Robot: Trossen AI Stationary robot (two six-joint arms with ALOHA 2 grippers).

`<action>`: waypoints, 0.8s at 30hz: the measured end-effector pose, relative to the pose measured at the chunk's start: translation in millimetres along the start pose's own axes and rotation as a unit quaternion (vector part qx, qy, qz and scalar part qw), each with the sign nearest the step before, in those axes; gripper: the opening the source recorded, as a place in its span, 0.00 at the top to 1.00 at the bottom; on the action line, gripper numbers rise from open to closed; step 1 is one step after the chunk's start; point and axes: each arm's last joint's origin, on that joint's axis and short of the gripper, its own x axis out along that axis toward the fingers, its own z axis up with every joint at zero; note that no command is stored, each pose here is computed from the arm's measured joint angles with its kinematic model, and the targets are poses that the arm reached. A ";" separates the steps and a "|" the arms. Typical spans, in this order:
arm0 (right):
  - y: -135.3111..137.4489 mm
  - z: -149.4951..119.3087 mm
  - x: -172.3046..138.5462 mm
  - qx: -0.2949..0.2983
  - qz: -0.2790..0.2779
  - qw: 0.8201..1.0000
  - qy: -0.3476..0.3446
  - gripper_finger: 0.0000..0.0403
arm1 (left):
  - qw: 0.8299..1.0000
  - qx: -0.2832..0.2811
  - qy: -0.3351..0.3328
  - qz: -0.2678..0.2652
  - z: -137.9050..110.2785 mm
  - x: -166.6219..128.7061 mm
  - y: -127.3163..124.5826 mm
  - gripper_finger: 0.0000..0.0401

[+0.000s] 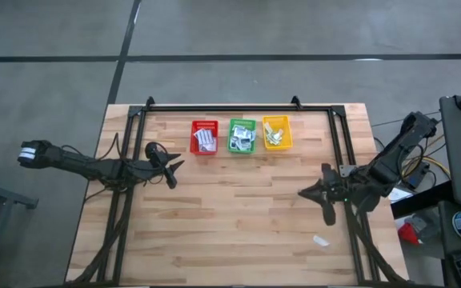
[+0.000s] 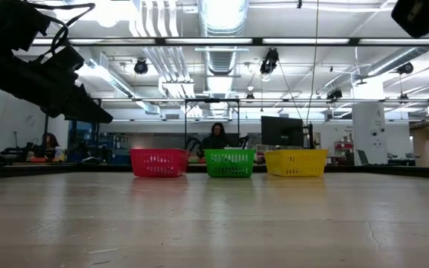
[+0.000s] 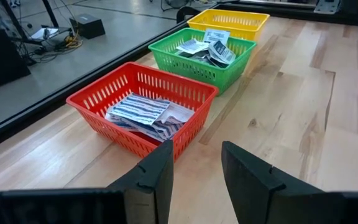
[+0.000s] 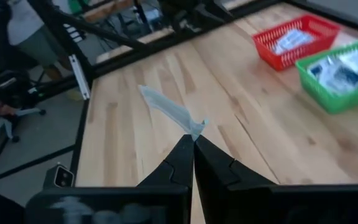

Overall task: Pick & Place First Aid Supplies
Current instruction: Put the green bandage into the yellow basket

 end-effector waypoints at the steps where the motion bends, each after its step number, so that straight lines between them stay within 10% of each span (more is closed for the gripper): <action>1: 0.9 1.2 -0.3 -0.005 0.005 1.000 -0.005 0.98 | 1.000 -0.001 0.000 0.000 0.0 0.0 0.0 0.67; 8: 3.7 6.1 -0.1 -0.024 0.016 0.999 -0.024 0.98 | 1.000 -0.009 0.000 0.000 -0.1 0.0 0.0 0.67; 24: -78.0 45.8 42.6 0.135 -0.225 0.965 0.022 0.98 | 1.000 -0.009 0.000 0.001 0.0 0.0 0.1 0.67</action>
